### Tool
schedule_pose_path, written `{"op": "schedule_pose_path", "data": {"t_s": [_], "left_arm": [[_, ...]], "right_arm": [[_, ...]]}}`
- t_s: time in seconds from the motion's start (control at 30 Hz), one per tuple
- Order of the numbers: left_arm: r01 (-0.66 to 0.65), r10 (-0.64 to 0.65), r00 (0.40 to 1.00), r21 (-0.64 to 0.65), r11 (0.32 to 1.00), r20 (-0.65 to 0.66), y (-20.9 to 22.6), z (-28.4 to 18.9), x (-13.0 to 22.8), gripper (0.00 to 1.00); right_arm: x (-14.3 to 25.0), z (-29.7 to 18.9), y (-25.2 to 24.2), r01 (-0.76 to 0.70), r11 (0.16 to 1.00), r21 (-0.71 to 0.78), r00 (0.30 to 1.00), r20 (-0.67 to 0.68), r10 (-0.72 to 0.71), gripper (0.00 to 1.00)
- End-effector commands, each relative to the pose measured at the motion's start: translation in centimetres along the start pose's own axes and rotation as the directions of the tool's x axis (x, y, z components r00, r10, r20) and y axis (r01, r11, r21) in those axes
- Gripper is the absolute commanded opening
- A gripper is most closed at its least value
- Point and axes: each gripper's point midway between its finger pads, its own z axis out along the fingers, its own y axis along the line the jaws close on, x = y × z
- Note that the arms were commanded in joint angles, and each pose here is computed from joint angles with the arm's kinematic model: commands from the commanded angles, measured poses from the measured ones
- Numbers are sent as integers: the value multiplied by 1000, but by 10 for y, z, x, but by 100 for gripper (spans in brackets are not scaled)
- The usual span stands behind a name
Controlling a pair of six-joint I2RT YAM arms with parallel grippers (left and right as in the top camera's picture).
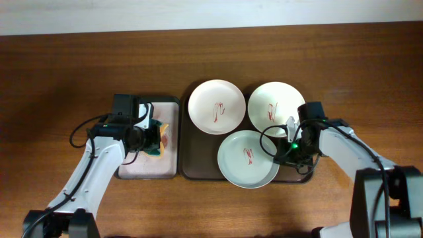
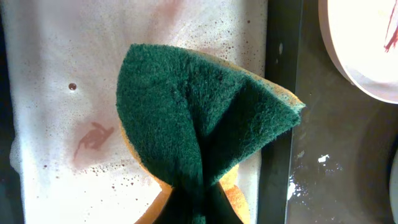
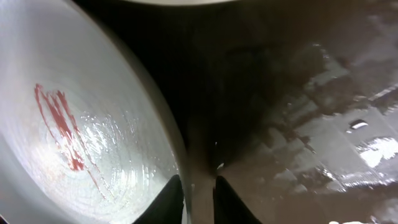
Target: Clean dirty plates on tray and stack at the side
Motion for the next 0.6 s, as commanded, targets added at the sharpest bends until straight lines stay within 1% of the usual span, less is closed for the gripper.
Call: {"op": "schedule_pose_path", "data": {"t_s": [0.0, 0.1, 0.2, 0.43, 0.5, 0.57], "left_arm": [[-9, 8, 1000, 22, 1000, 24, -6, -6, -7, 0], [-9, 8, 1000, 22, 1000, 24, -6, -6, -7, 0], [-9, 8, 1000, 22, 1000, 24, -6, -6, -7, 0], [-10, 9, 1000, 22, 1000, 27, -6, -6, -8, 0], [-13, 12, 999, 20, 1000, 49, -6, -7, -13, 0], [-16, 18, 995, -21, 1000, 97, 0, -9, -24, 0]], "right_arm": [[-6, -1, 9, 18, 999, -34, 1000, 9, -17, 4], [-4, -1, 10, 17, 999, -40, 1000, 5, -17, 4], [-2, -2, 17, 15, 997, -81, 1000, -5, -16, 4], [-2, -2, 17, 15, 996, -83, 1000, -5, -15, 4], [-2, -2, 17, 16, 996, -83, 1000, -5, -16, 4], [-3, -2, 17, 15, 996, -82, 1000, -4, -16, 4]]}}
